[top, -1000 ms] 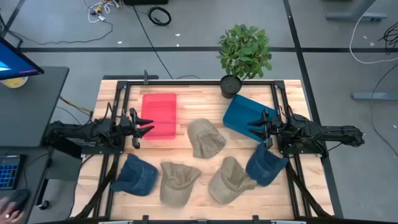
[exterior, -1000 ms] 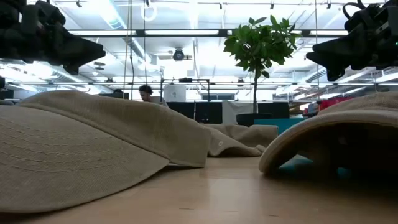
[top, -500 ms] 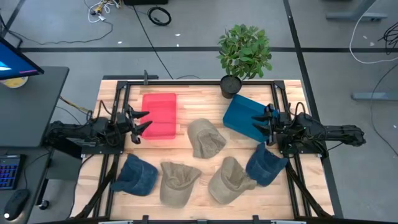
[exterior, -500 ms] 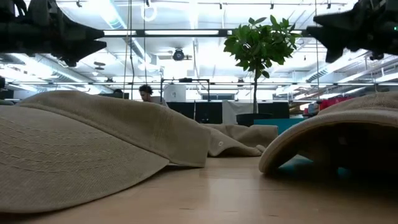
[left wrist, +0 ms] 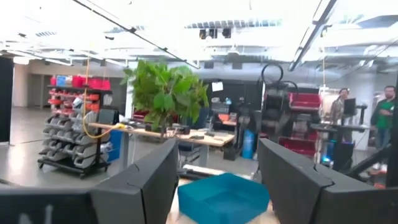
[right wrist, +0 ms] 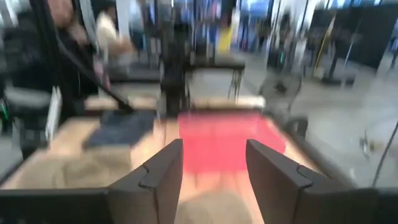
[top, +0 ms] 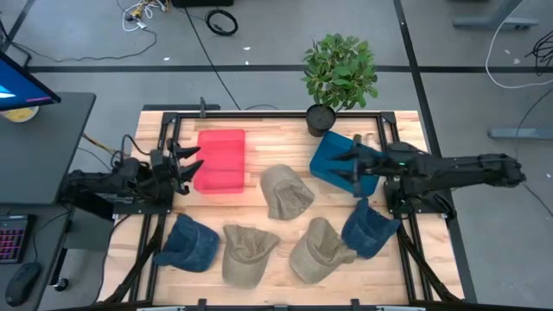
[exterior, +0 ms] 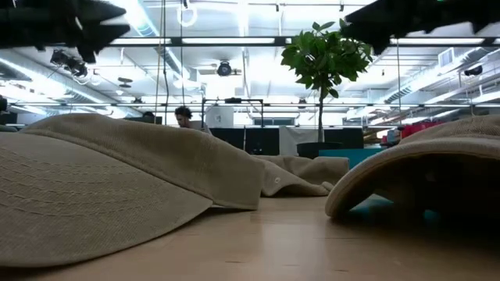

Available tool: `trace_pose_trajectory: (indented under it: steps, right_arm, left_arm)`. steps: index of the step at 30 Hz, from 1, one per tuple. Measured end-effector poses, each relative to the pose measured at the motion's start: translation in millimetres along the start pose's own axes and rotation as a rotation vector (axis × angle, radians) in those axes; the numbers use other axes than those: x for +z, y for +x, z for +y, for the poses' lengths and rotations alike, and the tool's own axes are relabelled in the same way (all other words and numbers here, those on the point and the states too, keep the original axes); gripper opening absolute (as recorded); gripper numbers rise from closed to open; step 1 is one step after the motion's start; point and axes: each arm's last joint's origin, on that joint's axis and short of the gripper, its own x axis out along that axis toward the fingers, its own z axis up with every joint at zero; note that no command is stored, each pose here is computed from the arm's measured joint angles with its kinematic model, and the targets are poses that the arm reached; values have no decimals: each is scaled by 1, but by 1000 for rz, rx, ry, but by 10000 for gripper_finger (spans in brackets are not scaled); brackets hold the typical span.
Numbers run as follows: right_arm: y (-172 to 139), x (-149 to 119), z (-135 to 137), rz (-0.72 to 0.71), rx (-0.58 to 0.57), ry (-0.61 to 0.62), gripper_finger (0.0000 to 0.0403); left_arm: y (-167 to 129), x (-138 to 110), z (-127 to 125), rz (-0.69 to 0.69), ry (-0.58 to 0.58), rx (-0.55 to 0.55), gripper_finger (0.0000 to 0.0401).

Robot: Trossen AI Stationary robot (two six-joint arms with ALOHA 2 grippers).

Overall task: Pick & Place hat
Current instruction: Put the top brown cap into the blue bin

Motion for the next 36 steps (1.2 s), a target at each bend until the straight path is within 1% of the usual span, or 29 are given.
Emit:
trace_pose_trajectory:
  steps: [4, 7, 9, 11, 14, 16, 20, 26, 29, 33, 36]
  right_arm:
    - [38, 3, 0, 146, 8, -24, 180]
    - [67, -5, 1, 257, 17, -51, 180]
    - [84, -14, 2, 333, 25, -72, 180]
    - [100, -24, 3, 402, 35, -96, 180]
    - [122, -40, 4, 482, 48, -120, 180]
    - [134, -49, 4, 524, 54, -131, 180]
    - [157, -67, 3, 596, 56, -128, 180]
    - [180, -93, 4, 685, 65, -133, 180]
    - [187, -99, 4, 690, 66, -162, 180]
    - [189, -102, 2, 707, 7, -209, 178]
    - [189, -102, 1, 715, -29, -230, 162]
  left_arm:
    - [9, 27, -3, 27, 12, -1, 225]
    - [20, 40, -7, 80, 36, -3, 225]
    - [28, 44, -10, 114, 73, 0, 225]
    - [35, 45, -13, 142, 116, 18, 225]
    - [43, 38, -15, 198, 170, 64, 225]
    - [48, 33, -16, 231, 188, 82, 225]
    - [54, 24, -19, 284, 214, 84, 225]
    - [60, 15, -22, 330, 236, 80, 225]
    - [61, 13, -23, 339, 240, 80, 225]
    - [61, 13, -23, 341, 241, 80, 225]
    - [61, 13, -23, 341, 242, 79, 225]
